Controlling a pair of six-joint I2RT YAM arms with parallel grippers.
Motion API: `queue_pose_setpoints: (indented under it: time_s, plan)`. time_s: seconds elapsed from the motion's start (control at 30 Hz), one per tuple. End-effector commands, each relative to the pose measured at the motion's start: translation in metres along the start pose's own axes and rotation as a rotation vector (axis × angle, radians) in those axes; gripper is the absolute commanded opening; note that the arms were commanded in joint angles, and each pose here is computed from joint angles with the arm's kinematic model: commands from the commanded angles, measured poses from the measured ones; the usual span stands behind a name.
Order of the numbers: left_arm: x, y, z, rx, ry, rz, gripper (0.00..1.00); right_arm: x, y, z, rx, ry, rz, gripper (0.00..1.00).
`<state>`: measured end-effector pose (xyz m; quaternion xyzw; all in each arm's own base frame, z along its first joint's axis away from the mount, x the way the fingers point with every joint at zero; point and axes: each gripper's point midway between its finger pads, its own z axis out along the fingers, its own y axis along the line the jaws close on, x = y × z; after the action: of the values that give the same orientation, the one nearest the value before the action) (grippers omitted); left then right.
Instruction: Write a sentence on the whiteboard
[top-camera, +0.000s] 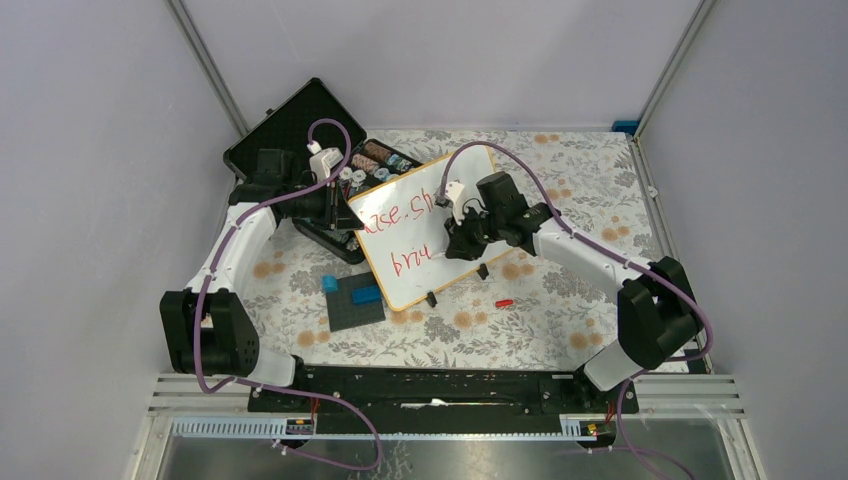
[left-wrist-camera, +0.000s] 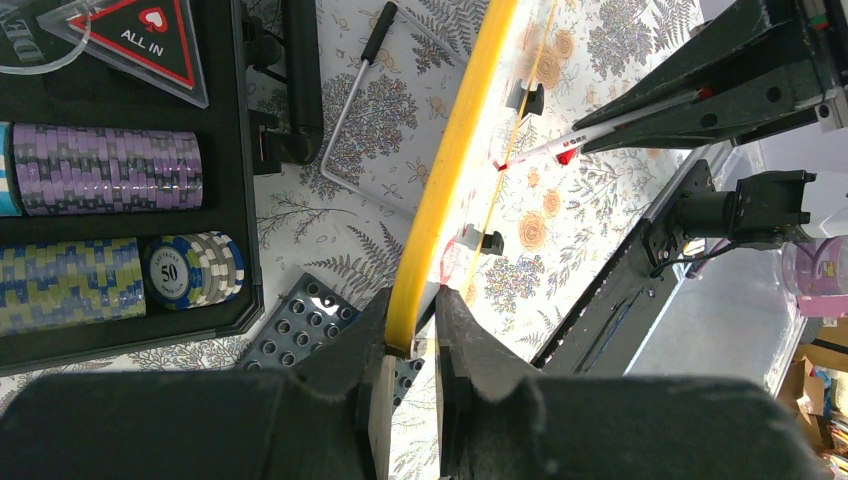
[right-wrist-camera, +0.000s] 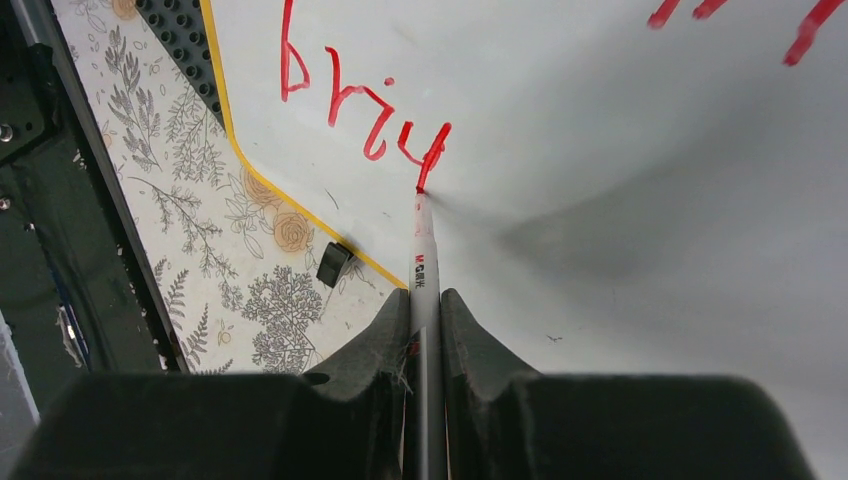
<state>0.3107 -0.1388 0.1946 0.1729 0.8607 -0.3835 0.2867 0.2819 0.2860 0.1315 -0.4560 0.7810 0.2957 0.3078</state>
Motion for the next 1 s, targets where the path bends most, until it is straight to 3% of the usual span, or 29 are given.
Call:
queue_pose_setpoints:
  time_s: [0.0,0.57,0.97]
  plan:
    - [-0.001,0.010,0.005,-0.056,0.009,0.088,0.00,0.003,-0.002,-0.004,0.018,-0.006,-0.027,0.00]
    - [0.000,0.010,0.004,-0.059,0.009,0.089,0.00,-0.015,0.025,0.012,-0.055,-0.018,-0.047,0.00]
    - [0.000,0.009,0.004,-0.055,0.007,0.087,0.00,-0.056,0.021,-0.014,-0.023,-0.115,-0.067,0.00]
